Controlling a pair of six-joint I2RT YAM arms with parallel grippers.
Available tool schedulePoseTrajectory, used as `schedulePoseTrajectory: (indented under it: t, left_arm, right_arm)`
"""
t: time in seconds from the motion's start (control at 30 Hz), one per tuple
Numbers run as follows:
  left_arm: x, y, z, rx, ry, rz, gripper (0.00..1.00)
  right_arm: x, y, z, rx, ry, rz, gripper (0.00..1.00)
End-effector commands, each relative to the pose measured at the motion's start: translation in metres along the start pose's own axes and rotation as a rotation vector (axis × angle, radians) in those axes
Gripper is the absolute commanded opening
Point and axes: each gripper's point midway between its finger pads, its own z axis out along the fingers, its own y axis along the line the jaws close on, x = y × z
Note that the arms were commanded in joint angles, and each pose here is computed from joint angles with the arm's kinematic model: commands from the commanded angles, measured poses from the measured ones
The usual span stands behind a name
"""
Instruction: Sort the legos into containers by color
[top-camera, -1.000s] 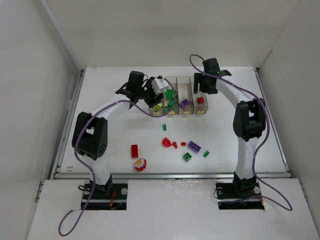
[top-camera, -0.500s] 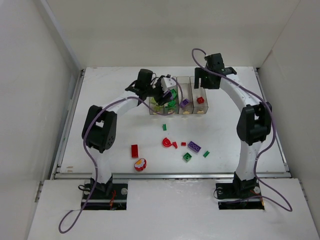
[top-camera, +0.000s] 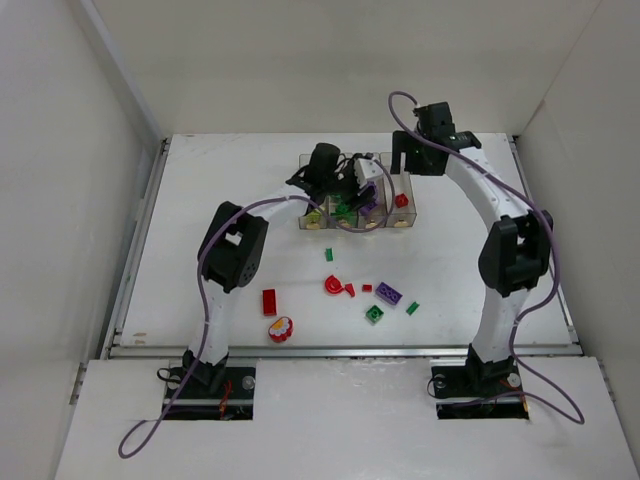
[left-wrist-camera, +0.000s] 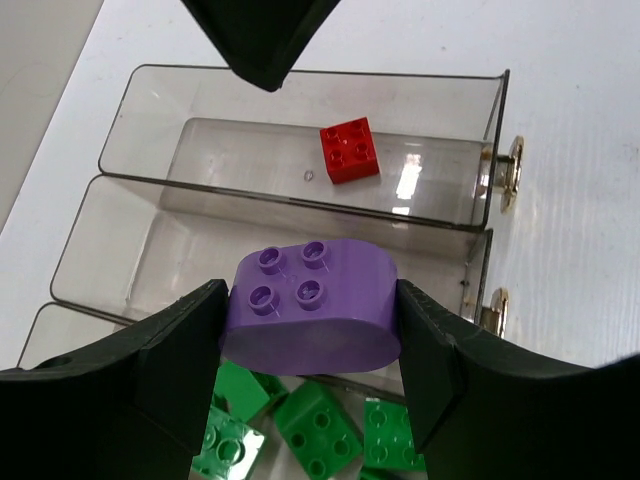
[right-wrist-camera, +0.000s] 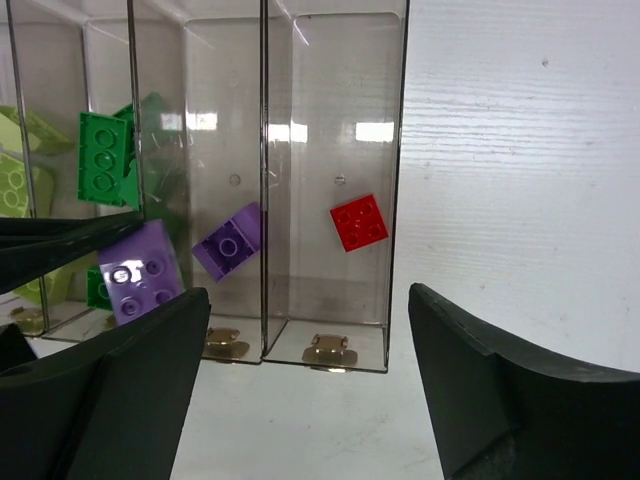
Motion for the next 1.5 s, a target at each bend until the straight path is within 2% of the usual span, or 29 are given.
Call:
schedulePoseTrajectory:
  t: [0.0,0.13,0.27,0.3,0.47,0.57,0.7,0.8,0.87,0.9,0.93,0.97,1.0,1.03,1.07,1.1,1.13,1.17,1.23,1.27,1.3,1.37,1.47]
  left_arm:
    - [-0.036,0.021,0.003,-0.062,-0.088,0.035,0.31]
    - [-0.038,0.021,0.0,-0.068,-0.084,0.012,0.71]
    - [-0.058,0.02,-0.008,-0.07,-0.099,0.063,0.82]
    - [-0.063,0.021,-0.011,-0.073,-0.106,0.068,0.89]
    - [-0.08,0.021,-0.02,-0.104,-0.126,0.107,0.91]
    - [-0.093,0.031,-0.031,-0.174,-0.144,0.025,0.91]
    - [-0.123,0.054,-0.071,-0.347,-0.132,-0.013,0.89]
    - [-0.114,0.072,-0.111,-0.525,-0.048,-0.044,0.89]
    - [-0.107,0.074,-0.131,-0.565,-0.009,-0.061,0.88]
    - [-0.091,0.067,-0.139,-0.555,0.044,-0.084,0.86]
    - [-0.1,0.068,-0.159,-0.583,0.032,-0.108,0.86]
    - [-0.092,0.075,-0.176,-0.622,0.05,-0.142,0.84]
    - [-0.089,0.073,-0.187,-0.632,0.058,-0.174,0.84]
    - [-0.071,0.065,-0.195,-0.627,0.103,-0.218,0.84]
    - [-0.078,0.066,-0.218,-0.661,0.081,-0.252,0.84]
    - [-0.076,0.06,-0.226,-0.651,0.079,-0.268,0.84]
    - [-0.058,0.048,-0.229,-0.634,0.119,-0.29,0.84]
    - [-0.067,0.041,-0.242,-0.644,0.095,-0.279,0.84]
    - [-0.058,0.027,-0.251,-0.635,0.121,-0.257,0.83]
    - [-0.038,0.013,-0.251,-0.619,0.157,-0.274,0.83]
    - [-0.042,0.008,-0.262,-0.637,0.142,-0.265,0.83]
    - [-0.025,-0.012,-0.263,-0.627,0.161,-0.31,0.83]
    - [-0.024,-0.025,-0.277,-0.647,0.141,-0.325,0.83]
  right_arm:
    - [-0.01,-0.002,-0.024,0.019,-0.044,-0.002,0.87]
    - [-0.015,-0.001,-0.032,0.014,-0.064,-0.001,0.9]
    - [-0.019,-0.002,-0.036,0.017,-0.089,0.0,0.93]
    - [-0.022,-0.001,-0.041,0.015,-0.101,0.001,0.93]
    - [-0.022,0.001,-0.042,-0.002,-0.121,0.01,0.93]
    - [-0.018,0.0,-0.046,-0.002,-0.123,0.011,0.93]
    - [-0.011,-0.002,-0.059,-0.006,-0.138,0.02,0.96]
    - [0.0,-0.001,-0.065,-0.022,-0.123,0.019,0.97]
    - [0.01,-0.002,-0.069,-0.027,-0.097,-0.001,0.97]
    - [0.019,0.01,-0.072,-0.037,-0.084,-0.037,0.97]
    - [0.033,0.014,-0.072,-0.031,-0.052,-0.066,0.97]
    - [0.051,0.016,-0.073,-0.01,0.002,-0.09,0.97]
    - [0.06,0.017,-0.075,0.032,0.023,-0.118,0.97]
    - [0.082,0.039,-0.075,0.017,0.075,-0.172,0.97]
    - [0.107,0.043,-0.075,0.033,0.155,-0.196,0.97]
    - [0.118,0.054,-0.079,0.021,0.181,-0.217,0.97]
    - [0.139,0.069,-0.083,-0.004,0.225,-0.251,0.97]
    - [0.157,0.071,-0.085,-0.016,0.271,-0.257,0.97]
    - [0.175,0.082,-0.099,-0.072,0.293,-0.262,0.97]
    - [0.191,0.081,-0.099,-0.08,0.312,-0.265,0.97]
    - [0.186,0.092,-0.104,-0.131,0.258,-0.264,0.97]
    - [0.193,0.113,-0.108,-0.225,0.254,-0.272,0.97]
    - [0.187,0.151,-0.105,-0.326,0.189,-0.255,0.97]
